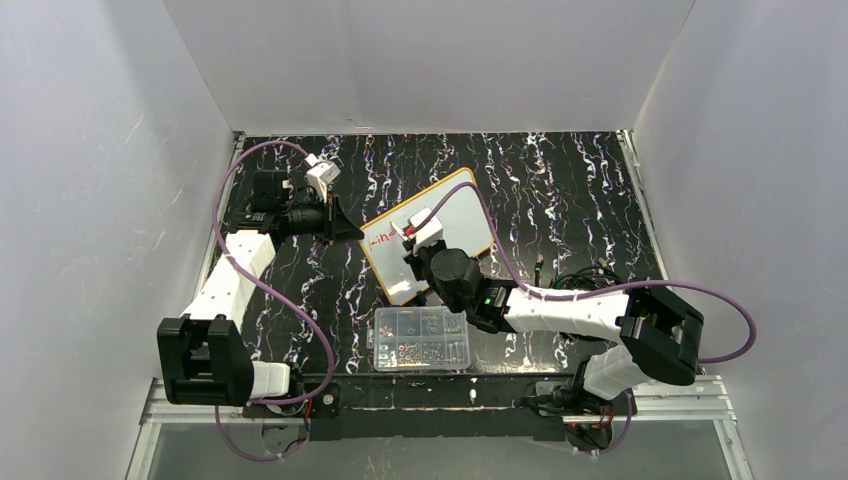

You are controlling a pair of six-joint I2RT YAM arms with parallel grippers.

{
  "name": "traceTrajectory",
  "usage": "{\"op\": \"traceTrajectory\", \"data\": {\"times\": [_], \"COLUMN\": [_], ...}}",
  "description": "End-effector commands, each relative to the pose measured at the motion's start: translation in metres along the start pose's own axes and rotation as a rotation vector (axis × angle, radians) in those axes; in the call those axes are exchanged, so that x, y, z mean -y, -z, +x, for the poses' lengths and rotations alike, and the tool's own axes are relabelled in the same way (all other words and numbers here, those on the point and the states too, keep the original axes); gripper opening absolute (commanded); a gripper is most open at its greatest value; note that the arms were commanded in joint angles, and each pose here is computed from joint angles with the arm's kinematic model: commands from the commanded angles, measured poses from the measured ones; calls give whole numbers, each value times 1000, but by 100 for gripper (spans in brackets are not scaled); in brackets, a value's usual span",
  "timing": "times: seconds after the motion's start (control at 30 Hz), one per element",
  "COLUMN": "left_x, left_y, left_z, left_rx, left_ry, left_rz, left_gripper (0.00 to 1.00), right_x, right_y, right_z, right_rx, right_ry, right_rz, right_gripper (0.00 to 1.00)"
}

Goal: Write a sentence on the whiteboard

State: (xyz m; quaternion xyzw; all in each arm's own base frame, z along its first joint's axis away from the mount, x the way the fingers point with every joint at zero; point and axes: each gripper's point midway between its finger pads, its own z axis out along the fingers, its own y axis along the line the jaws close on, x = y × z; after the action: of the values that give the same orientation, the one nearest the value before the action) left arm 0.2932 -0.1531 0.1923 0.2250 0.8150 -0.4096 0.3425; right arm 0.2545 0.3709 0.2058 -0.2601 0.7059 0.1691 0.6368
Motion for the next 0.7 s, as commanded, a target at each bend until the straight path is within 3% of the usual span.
{"op": "traceTrajectory", "data": {"times": [0.0,0.67], "left_x": [18,18], "left_y": [5,5], "left_z": [-3,-4], "left_rx": [11,11], "left_ry": [-25,-23], "left_rz": [53,53], "left_gripper": [0,0], "right_x": [2,10], "right_y": [-4,12], "right_z": [-17,24], "right_rx": [48,-55], "right_ry": [-28,-60], "right_rz": [20,30], "right_gripper": [1,1]}}
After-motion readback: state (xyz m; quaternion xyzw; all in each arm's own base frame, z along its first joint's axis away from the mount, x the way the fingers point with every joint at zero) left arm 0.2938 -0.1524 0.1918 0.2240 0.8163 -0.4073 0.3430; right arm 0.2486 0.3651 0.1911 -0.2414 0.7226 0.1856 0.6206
